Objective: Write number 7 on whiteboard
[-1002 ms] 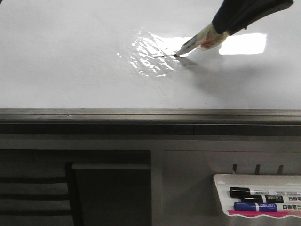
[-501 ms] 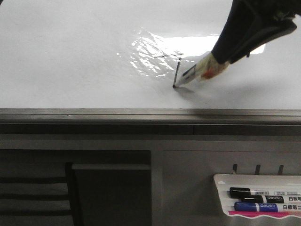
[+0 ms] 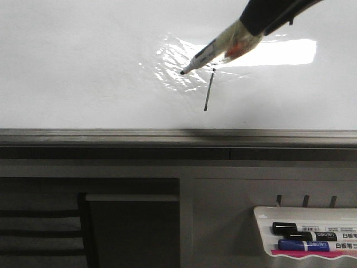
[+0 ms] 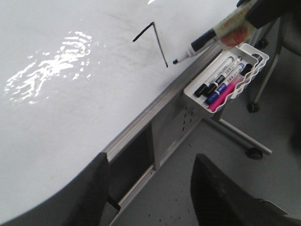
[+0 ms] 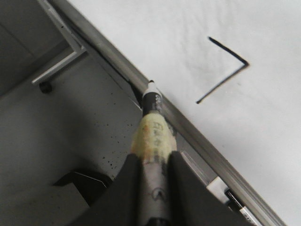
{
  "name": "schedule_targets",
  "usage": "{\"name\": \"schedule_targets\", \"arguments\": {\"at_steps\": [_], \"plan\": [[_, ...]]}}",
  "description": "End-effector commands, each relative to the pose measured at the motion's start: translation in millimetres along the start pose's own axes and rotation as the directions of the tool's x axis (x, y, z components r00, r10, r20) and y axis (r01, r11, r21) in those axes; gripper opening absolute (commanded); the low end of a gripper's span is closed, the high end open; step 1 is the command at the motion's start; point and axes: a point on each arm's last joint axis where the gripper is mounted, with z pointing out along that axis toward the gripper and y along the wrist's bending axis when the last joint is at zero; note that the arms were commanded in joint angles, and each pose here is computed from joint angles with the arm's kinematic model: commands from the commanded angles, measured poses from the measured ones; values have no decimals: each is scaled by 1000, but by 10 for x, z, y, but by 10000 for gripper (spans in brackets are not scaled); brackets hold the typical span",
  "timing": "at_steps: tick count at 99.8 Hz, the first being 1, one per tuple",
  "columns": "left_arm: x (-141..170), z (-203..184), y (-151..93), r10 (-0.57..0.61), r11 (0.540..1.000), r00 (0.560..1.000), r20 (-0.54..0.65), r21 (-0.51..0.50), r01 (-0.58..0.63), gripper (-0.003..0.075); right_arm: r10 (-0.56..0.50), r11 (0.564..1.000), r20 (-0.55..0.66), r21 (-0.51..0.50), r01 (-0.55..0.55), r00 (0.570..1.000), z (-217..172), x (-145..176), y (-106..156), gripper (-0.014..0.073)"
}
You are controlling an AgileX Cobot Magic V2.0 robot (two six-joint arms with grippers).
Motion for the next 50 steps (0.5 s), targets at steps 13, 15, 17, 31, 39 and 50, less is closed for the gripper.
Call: {"name": "schedule_targets", "arguments": {"at_steps": [13, 15, 17, 31, 39, 50], "plan": [[-259, 186, -142, 173, 976, 984, 43, 125, -177, 365, -349, 935, 86, -37, 353, 933, -303, -109, 261, -35], [-270, 210, -157, 195, 971, 980, 43, 135, -199, 365, -368, 927, 89, -36, 373, 925, -308, -110, 270, -35], [-291, 258, -189, 220, 962, 974, 43, 157, -224, 365, -391, 918, 92, -34, 396, 916, -314, -110, 276, -35], [-396, 529, -341, 317, 922, 946, 70, 211, -324, 365, -502, 861, 93, -41, 507, 860, -320, -100, 301, -35], [-449, 681, -406, 350, 906, 933, 82, 221, -360, 365, -508, 857, 92, -42, 513, 856, -320, -98, 302, -35], [-494, 874, -480, 399, 878, 914, 80, 254, -406, 365, -508, 857, 92, -42, 513, 856, -320, -98, 302, -35]]}}
